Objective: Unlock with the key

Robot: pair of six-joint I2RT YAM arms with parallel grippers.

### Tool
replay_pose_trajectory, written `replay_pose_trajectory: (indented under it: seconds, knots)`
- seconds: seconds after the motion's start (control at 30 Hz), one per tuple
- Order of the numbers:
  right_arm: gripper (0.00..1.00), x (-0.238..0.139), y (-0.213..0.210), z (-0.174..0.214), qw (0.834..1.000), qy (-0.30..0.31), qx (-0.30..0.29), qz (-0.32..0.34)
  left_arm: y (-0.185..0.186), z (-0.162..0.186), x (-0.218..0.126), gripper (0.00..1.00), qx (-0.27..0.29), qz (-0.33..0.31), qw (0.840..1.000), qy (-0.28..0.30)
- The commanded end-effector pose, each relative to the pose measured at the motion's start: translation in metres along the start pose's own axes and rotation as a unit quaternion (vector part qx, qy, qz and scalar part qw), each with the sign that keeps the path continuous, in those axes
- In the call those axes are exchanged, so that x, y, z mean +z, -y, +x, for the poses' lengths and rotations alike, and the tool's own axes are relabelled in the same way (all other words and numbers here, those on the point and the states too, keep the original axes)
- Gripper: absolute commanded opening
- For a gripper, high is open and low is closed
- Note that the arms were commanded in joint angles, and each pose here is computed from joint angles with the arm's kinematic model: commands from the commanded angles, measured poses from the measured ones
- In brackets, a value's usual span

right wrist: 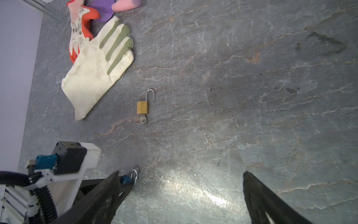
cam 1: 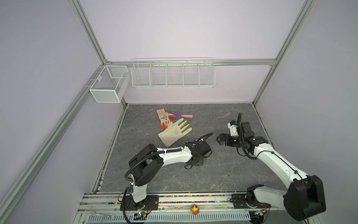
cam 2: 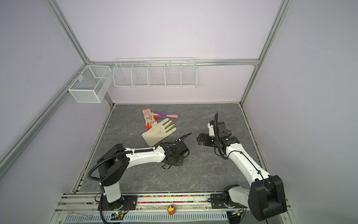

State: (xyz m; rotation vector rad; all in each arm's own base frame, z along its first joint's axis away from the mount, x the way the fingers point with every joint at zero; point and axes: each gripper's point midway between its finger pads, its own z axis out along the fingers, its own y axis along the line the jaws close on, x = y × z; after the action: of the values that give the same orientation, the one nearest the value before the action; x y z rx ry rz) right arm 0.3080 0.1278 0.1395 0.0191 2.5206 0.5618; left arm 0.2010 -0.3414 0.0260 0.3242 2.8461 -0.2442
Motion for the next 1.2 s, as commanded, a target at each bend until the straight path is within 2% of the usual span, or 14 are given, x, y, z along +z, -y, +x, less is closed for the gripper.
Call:
replay_pose_trajectory:
  seconds: [0.0,0.1,0.23,0.37,0.43,0.5,0.6,0.67,0.73,0.83,1.0,1.07,1.1,1.17]
  knots:
    - [0.99,-0.004,0.007,-0.001,1.000,0.017,0.005,0.012,0.000,-0.001,-0.004,0.39,-0.006,-0.009,1.000,-0.006]
    - [0.99,-0.007,0.011,-0.003,0.999,0.028,0.005,0.022,0.003,-0.013,-0.021,0.48,-0.019,0.002,1.000,0.013]
    - [0.99,-0.022,0.024,-0.019,0.997,0.069,0.017,0.044,-0.002,-0.043,-0.065,0.62,-0.043,0.012,0.996,0.077]
    - [0.95,-0.053,0.062,-0.052,0.979,0.158,0.049,0.119,-0.044,-0.088,-0.123,0.82,-0.086,0.004,0.980,0.180]
    - [0.89,-0.068,0.090,-0.062,0.961,0.205,0.069,0.174,-0.092,-0.115,-0.158,0.90,-0.115,-0.037,0.957,0.264]
    - [0.89,-0.078,0.113,-0.067,0.945,0.240,0.098,0.200,-0.152,-0.130,-0.190,1.00,-0.153,-0.106,0.921,0.342]
    - [0.89,-0.089,0.152,-0.067,0.916,0.281,0.119,0.261,-0.245,-0.133,-0.219,0.99,-0.211,-0.195,0.866,0.410]
    - [0.89,-0.091,0.177,-0.061,0.899,0.288,0.122,0.307,-0.304,-0.125,-0.222,1.00,-0.242,-0.249,0.835,0.428]
    - [0.89,-0.084,0.187,-0.060,0.893,0.298,0.097,0.324,-0.351,-0.111,-0.217,1.00,-0.264,-0.300,0.811,0.427]
    - [0.89,-0.062,0.199,-0.054,0.892,0.300,0.080,0.327,-0.390,-0.098,-0.202,0.99,-0.274,-0.344,0.790,0.427]
    - [0.89,-0.010,0.198,-0.061,0.918,0.288,0.038,0.271,-0.406,-0.103,-0.163,1.00,-0.233,-0.338,0.781,0.471]
    - [0.89,0.004,0.183,-0.071,0.933,0.267,-0.009,0.242,-0.404,-0.110,-0.153,0.99,-0.211,-0.314,0.789,0.484]
    - [0.89,0.006,0.182,-0.075,0.931,0.270,-0.023,0.244,-0.403,-0.112,-0.151,0.99,-0.202,-0.313,0.793,0.481]
    - [0.89,0.004,0.181,-0.081,0.926,0.291,-0.038,0.237,-0.403,-0.119,-0.153,0.99,-0.195,-0.305,0.788,0.498]
